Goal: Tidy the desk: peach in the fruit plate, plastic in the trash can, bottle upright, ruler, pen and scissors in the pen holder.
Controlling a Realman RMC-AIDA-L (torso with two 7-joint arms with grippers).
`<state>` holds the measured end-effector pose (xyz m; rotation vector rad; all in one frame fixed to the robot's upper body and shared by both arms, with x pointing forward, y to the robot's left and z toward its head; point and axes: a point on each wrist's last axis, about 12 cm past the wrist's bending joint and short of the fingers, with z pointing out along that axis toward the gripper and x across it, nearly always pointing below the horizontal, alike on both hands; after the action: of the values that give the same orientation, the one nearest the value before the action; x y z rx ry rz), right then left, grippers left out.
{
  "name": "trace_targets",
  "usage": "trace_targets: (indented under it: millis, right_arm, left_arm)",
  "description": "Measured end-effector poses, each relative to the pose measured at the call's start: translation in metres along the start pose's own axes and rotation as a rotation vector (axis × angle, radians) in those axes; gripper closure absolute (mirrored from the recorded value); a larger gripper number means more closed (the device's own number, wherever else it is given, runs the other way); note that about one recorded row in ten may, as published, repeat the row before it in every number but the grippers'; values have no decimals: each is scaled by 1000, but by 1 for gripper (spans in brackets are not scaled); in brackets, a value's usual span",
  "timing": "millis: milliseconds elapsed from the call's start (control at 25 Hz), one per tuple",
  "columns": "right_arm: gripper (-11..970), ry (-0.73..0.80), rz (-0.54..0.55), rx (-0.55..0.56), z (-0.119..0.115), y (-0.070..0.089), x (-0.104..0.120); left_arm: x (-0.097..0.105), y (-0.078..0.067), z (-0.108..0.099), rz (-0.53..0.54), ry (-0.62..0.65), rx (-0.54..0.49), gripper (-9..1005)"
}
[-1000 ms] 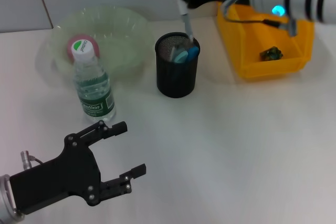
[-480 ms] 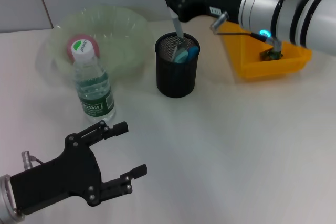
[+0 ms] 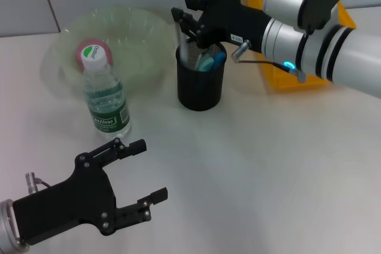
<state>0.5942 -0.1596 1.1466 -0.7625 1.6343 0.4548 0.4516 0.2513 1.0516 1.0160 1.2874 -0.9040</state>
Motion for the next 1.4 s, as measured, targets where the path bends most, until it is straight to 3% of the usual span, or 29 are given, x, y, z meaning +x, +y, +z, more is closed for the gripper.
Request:
trace_targets:
  millis: [360, 400, 440, 640, 680, 720, 760, 800, 840, 920, 1120, 1400]
  right_arm:
    - [512, -32, 54, -39, -27, 3, 6]
    - [491, -73, 89, -84, -48, 5, 0]
    - [470, -73, 89, -84, -48, 5, 0]
    - [313, -123, 115, -277, -109, 3, -10]
    - [275, -118, 121, -308, -122, 0, -7]
    - [237, -116, 158, -362, -150, -11, 7]
    - [185, -116, 158, -362, -150, -11, 7]
    - [133, -115, 199, -394, -174, -21, 21]
    - [133, -115, 199, -394, -174, -21, 21]
    - [133, -82, 234, -460, -204, -28, 45]
    - [133, -4, 229, -464, -212, -25, 78]
    - [133, 49, 244, -476, -198, -17, 95]
  left_arm:
    - [-1, -1, -2, -10, -5, 0, 201]
    - [-2, 0, -3, -16, -7, 3, 201]
    - [-2, 0, -3, -16, -7, 3, 201]
    - [-6, 7, -7, -42, -6, 7, 201]
    - [-6, 7, -7, -43, -5, 7, 201]
    - [-7, 8, -8, -48, -3, 9, 201]
    - [-7, 8, -8, -48, -3, 9, 201]
    - [-7, 8, -8, -52, -2, 10, 201]
    - [-7, 9, -9, -58, 1, 11, 201]
    - [-6, 10, -10, -71, 11, 19, 201]
    - [-5, 13, -2, -112, 67, 85, 201]
    - [-5, 16, 0, -135, 81, 92, 201]
